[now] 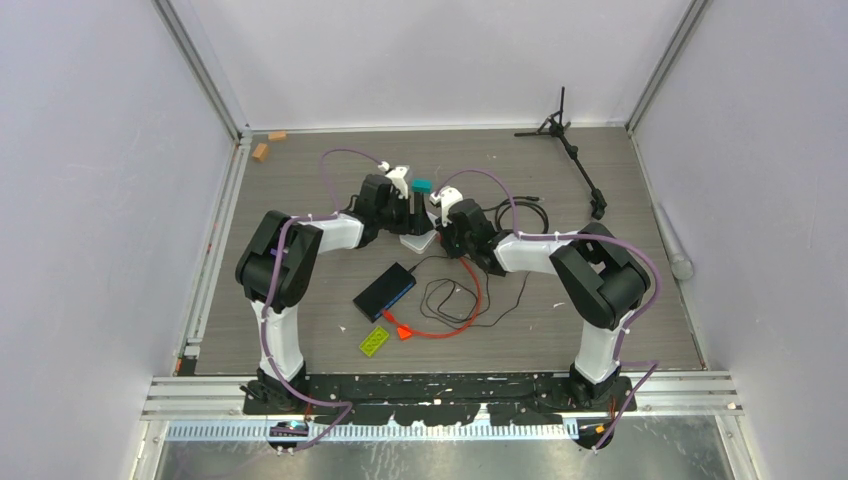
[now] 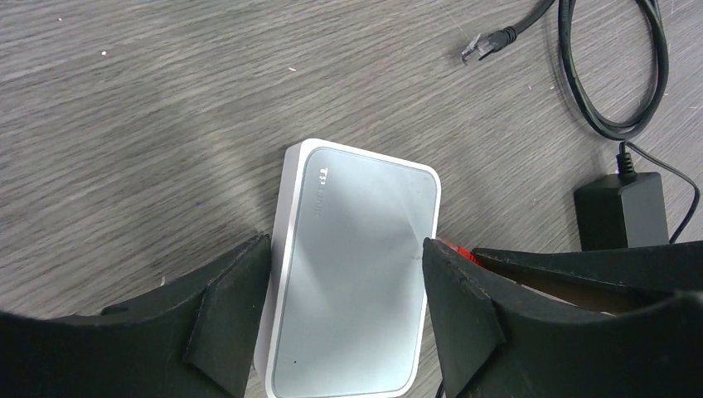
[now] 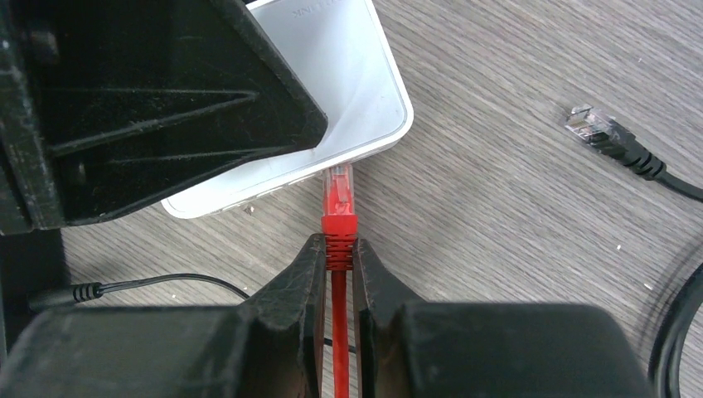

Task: Insert the plug into the switch port
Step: Insert the connector into the switch port.

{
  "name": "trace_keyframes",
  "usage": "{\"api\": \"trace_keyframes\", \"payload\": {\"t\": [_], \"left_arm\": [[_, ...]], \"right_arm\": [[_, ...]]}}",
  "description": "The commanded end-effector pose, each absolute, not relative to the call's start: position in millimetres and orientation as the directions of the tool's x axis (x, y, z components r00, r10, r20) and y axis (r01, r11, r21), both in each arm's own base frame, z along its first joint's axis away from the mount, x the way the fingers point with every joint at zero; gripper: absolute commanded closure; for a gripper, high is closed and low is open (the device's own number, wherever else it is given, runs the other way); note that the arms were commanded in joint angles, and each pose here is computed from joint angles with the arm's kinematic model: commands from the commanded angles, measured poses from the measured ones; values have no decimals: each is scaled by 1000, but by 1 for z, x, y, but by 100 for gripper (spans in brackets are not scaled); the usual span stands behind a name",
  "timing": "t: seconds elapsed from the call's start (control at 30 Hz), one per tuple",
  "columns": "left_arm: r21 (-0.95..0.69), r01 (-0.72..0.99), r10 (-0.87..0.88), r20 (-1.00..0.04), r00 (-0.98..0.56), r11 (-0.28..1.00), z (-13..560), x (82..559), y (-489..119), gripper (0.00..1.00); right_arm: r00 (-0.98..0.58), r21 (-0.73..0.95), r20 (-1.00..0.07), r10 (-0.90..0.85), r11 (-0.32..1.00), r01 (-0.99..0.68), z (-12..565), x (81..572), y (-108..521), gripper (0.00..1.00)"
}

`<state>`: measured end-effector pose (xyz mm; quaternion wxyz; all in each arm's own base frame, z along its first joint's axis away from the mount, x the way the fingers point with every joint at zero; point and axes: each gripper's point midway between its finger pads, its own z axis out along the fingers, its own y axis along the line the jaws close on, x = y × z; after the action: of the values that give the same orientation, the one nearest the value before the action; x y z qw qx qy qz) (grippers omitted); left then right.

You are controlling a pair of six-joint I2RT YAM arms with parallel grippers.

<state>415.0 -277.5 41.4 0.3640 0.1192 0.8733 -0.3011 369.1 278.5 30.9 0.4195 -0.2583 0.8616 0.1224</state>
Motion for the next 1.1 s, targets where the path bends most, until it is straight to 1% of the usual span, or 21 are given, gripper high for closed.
{"api": "trace_keyframes", "payload": {"t": [0.0, 0.23, 0.3, 0.43, 0.73, 0.93, 1.07], "left_arm": [[-446, 402, 17, -653, -757, 799, 27, 400, -277, 31], [-421, 380, 7, -662, -749, 823, 30, 406, -272, 31], [-408, 372, 7, -666, -746, 834, 29, 408, -269, 31], [-363, 348, 15, -673, -739, 864, 27, 412, -260, 31], [-327, 318, 16, -674, -738, 890, 24, 416, -251, 31], [-333, 313, 11, -669, -743, 890, 23, 416, -253, 31], [-337, 314, 11, -666, -745, 888, 23, 415, -253, 31]], "right_arm": [[-442, -18, -840, -315, 831, -557, 62, 376, 285, 100], [-426, 18, -850, -311, 790, -612, 65, 365, 298, 100], [-407, 23, -851, -331, 752, -658, 66, 359, 305, 100], [-411, 25, -844, -344, 741, -672, 64, 356, 305, 100], [-475, -34, -782, -404, 788, -615, 53, 349, 278, 100], [-463, -75, -793, -397, 817, -572, 58, 355, 268, 100], [-464, -80, -790, -402, 817, -571, 52, 363, 273, 100]]}}
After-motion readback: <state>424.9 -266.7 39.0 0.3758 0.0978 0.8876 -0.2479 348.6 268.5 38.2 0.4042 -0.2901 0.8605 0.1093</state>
